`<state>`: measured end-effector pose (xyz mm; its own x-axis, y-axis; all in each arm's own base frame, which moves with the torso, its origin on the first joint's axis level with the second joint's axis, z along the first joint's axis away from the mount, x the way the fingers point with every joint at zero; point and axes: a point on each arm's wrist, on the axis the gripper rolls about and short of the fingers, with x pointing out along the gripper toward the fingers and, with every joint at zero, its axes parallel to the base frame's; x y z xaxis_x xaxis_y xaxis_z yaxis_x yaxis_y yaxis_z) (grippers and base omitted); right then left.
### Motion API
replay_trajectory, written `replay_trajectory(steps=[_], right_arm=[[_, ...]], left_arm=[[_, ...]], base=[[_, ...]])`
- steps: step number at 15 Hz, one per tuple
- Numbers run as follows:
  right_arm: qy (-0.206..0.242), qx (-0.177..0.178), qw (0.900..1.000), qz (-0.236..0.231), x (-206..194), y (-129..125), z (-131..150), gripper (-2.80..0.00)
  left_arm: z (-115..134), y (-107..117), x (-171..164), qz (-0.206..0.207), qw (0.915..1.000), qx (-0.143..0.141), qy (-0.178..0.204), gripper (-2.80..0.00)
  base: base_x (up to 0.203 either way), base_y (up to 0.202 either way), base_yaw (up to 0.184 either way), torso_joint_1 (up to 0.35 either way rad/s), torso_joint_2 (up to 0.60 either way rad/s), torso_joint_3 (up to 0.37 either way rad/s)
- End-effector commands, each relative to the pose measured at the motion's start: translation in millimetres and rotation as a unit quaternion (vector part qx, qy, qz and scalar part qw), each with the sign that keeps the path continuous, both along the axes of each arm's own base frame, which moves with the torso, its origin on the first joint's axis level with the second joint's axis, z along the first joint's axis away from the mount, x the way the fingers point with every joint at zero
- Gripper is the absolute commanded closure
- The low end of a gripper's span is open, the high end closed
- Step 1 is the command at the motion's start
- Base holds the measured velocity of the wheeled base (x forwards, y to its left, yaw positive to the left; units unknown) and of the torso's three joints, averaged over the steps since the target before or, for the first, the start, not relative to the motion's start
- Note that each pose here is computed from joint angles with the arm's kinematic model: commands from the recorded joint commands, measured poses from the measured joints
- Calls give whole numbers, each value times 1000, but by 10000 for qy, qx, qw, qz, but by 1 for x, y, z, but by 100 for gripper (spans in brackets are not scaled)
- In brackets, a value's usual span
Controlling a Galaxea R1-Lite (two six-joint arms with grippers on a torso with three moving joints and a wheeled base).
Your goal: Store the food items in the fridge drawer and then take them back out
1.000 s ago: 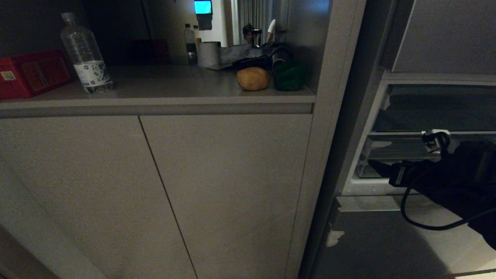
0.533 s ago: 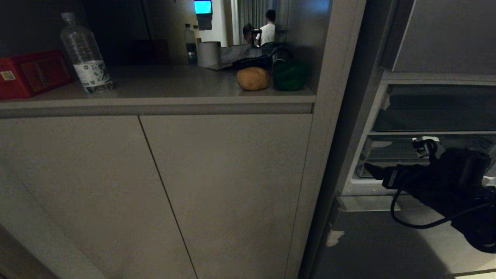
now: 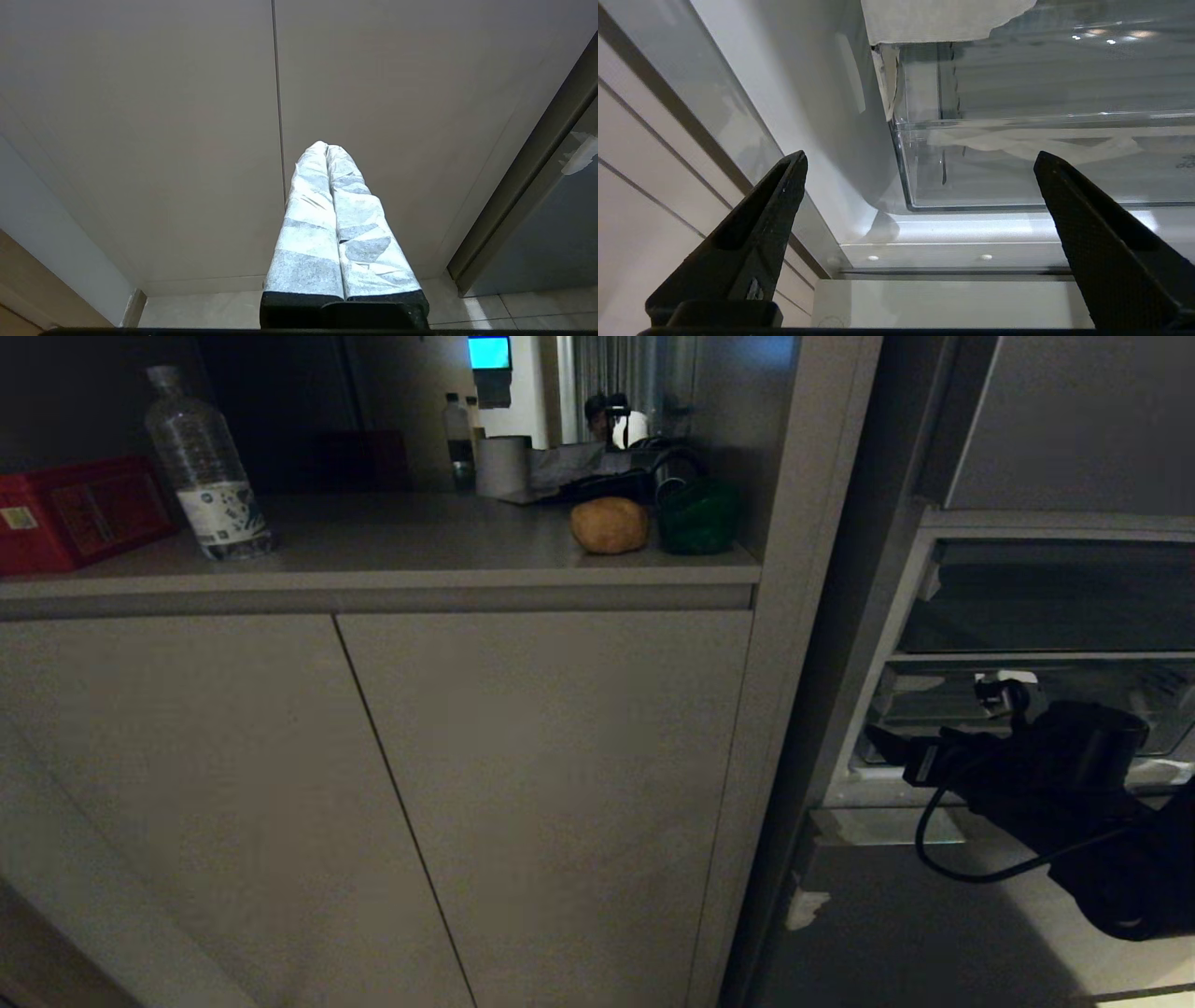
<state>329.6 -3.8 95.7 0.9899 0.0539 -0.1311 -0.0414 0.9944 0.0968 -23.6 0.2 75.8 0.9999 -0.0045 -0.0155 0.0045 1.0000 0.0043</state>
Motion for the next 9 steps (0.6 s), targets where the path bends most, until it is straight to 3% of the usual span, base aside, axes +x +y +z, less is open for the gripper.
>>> replay_trajectory(steps=[1,9], right_arm=[[-60,10,10000,4,2,0,1,-280],[-222,-40,9997,-81,3,-1,9,-280]], left_arm=[[0,0,0,-1,10000,2,-1,0],[0,0,0,-1,10000,2,-1,0]], base=[[0,0,0,0,0,0],[0,0,0,0,0,0]])
